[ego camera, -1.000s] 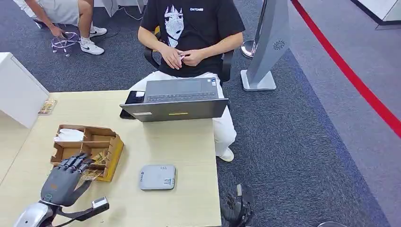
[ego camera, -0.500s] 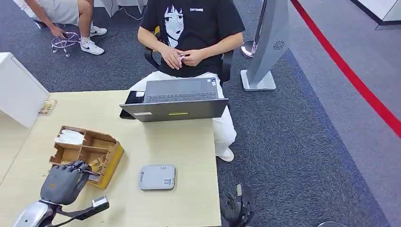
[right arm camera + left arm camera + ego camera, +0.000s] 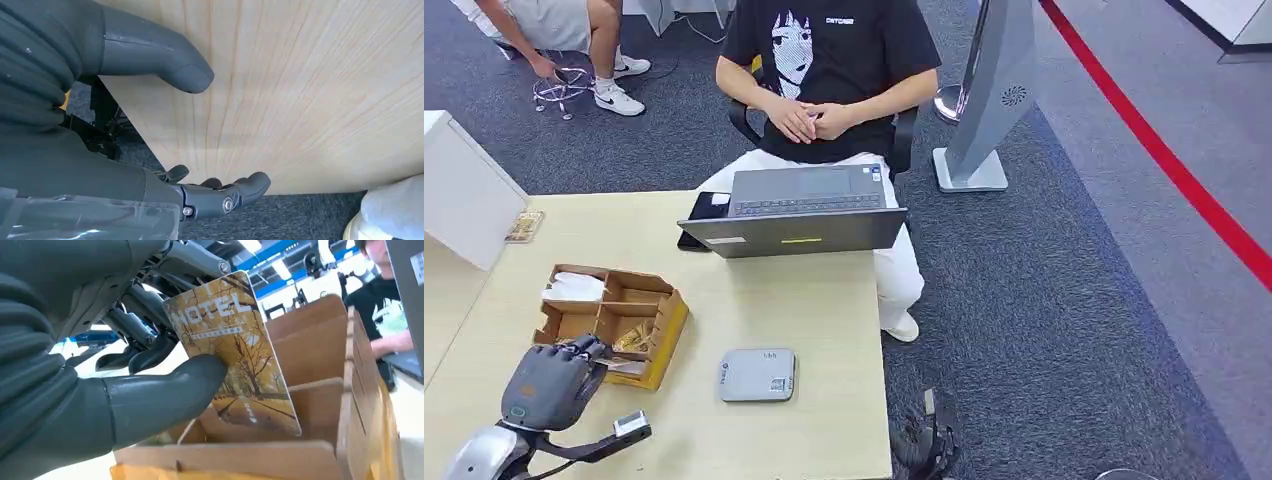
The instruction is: Pass the card to the sensor for recognition and then transmit it.
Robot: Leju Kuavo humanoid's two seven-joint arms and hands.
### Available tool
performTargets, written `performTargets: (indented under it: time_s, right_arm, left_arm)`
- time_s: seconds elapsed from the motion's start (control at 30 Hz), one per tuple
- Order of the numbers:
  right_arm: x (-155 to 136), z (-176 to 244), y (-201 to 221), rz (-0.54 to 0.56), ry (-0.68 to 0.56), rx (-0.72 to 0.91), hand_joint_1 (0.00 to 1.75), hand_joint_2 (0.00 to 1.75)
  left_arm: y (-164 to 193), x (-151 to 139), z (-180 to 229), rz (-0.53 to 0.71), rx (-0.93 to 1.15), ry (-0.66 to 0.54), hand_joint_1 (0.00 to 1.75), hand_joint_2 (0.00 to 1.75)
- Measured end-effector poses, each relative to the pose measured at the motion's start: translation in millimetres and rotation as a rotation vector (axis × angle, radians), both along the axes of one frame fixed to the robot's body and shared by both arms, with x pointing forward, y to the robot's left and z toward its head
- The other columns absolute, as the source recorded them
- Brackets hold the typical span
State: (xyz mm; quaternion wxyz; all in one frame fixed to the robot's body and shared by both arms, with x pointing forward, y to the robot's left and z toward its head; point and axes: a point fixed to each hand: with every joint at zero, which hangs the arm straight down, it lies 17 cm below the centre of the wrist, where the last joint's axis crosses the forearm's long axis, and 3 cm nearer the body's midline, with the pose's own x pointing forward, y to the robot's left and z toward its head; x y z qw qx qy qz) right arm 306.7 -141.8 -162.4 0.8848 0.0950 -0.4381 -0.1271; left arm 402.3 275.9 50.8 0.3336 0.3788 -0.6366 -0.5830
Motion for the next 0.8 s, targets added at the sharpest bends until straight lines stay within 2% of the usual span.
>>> performTargets:
  time_s: [0.43,0.53,0.67,0.8]
  right_arm:
    - [0,0,-1,-0.001,0.0,-0.004,0.0,1.75]
    - [0,0,0,0.005,-0.001,-0.006,0.0,1.75]
    - [1,1,3,0.021,-0.005,-0.015,0.0,1.75]
    - [1,1,4,0.031,-0.005,-0.021,0.0,1.75]
  left_arm:
    - [-17,10,89,-0.055,-0.056,-0.226,1.75,1.75]
    - [-15,26,111,-0.049,-0.058,-0.265,1.75,1.75]
    - [-3,65,146,-0.023,-0.052,-0.299,1.75,1.75]
    - [3,81,163,-0.009,-0.044,-0.328,1.75,1.75]
